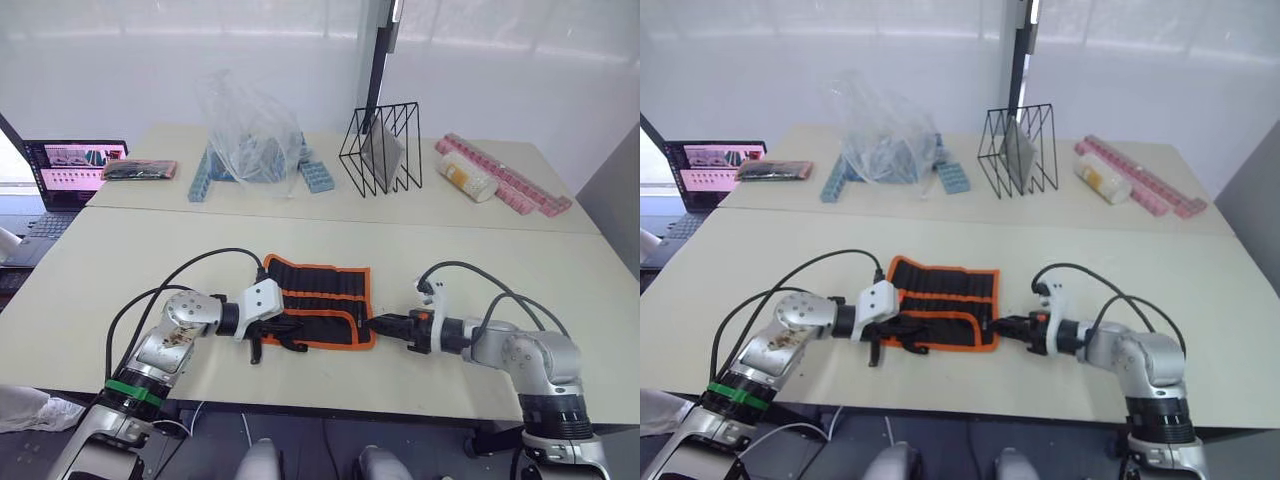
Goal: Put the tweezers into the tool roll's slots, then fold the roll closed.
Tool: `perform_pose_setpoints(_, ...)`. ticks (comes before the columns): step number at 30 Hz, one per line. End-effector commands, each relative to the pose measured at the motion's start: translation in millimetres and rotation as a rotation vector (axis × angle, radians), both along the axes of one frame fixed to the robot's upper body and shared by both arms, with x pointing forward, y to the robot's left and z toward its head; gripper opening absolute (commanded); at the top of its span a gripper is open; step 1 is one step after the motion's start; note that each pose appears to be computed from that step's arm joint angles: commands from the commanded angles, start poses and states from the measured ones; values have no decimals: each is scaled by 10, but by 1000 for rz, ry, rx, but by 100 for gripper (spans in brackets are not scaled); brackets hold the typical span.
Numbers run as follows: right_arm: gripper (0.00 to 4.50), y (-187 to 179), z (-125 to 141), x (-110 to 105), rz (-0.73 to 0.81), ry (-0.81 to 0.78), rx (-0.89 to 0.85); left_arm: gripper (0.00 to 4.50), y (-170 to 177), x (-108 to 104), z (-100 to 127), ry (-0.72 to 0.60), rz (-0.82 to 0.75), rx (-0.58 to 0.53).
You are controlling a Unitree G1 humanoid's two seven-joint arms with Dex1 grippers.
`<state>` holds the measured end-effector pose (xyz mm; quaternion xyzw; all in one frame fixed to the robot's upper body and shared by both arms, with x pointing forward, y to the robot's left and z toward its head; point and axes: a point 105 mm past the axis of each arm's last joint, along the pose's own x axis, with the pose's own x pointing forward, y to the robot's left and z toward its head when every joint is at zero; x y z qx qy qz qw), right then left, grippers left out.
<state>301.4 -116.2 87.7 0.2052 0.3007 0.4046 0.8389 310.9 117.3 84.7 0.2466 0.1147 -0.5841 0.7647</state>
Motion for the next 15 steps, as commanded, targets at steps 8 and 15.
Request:
perform_pose_setpoints(8,3,-31,60,108,-57,34,94,0,83,-37,-191,51,29,68)
perform_pose_setpoints(15,3,35,139,56,-37,34,152,0,87,-46,-191,52,24,73)
